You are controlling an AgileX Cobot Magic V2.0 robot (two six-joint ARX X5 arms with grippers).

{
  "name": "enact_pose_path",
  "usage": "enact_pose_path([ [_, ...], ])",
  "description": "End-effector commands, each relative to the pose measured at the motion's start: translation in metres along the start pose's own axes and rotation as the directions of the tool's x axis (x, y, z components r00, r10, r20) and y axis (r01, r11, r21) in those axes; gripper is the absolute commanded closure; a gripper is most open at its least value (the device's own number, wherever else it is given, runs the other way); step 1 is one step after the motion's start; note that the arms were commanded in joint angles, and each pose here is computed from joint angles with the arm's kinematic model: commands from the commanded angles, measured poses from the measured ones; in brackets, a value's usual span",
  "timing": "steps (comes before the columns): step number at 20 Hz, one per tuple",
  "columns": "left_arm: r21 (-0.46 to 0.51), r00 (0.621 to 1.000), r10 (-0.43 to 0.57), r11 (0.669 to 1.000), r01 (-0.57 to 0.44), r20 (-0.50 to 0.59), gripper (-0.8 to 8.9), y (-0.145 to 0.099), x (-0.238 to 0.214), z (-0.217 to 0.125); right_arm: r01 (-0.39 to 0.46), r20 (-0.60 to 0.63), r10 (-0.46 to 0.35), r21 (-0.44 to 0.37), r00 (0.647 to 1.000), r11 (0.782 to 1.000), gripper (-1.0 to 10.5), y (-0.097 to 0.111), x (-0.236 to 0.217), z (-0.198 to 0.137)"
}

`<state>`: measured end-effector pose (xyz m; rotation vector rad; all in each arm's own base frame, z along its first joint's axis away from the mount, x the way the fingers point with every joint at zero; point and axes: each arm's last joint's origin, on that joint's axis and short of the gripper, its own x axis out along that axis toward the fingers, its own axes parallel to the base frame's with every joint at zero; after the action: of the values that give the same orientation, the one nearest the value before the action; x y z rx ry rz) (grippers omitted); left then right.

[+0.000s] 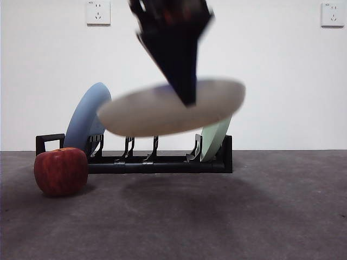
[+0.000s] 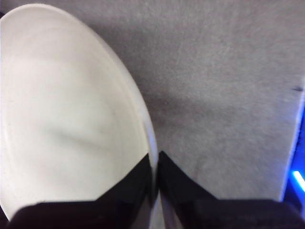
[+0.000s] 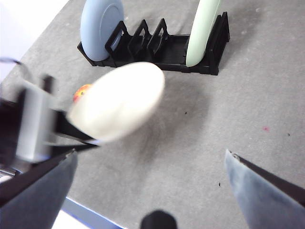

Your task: Take the yellow plate from the plate rack,put the plate on the table,take the apple from the table,put the apple in the plate

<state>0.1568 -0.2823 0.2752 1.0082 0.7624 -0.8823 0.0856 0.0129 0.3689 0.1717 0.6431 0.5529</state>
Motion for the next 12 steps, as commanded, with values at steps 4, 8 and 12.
enact_pose_path([
  [4, -0.014, 0.998, 0.008, 1.000, -0.009, -0.069, 8.19, -0.012, 0.047, 0.009, -0.004, 0.004, 0.004, -0.009, 1.000, 1.000, 3.8, 0.001, -0.001, 0.000],
  [8, -0.037, 0.993, -0.001, 0.999, -0.003, -0.120, 8.19, -0.028, 0.072, -0.003, -0.003, 0.005, 0.003, -0.012, 1.000, 1.000, 3.8, 0.001, -0.001, 0.000],
  [12, -0.020, 0.989, 0.033, 0.999, -0.036, -0.146, 8.19, -0.049, 0.086, -0.019, -0.002, 0.012, 0.003, -0.017, 1.000, 1.000, 3.8, 0.001, -0.001, 0.001],
])
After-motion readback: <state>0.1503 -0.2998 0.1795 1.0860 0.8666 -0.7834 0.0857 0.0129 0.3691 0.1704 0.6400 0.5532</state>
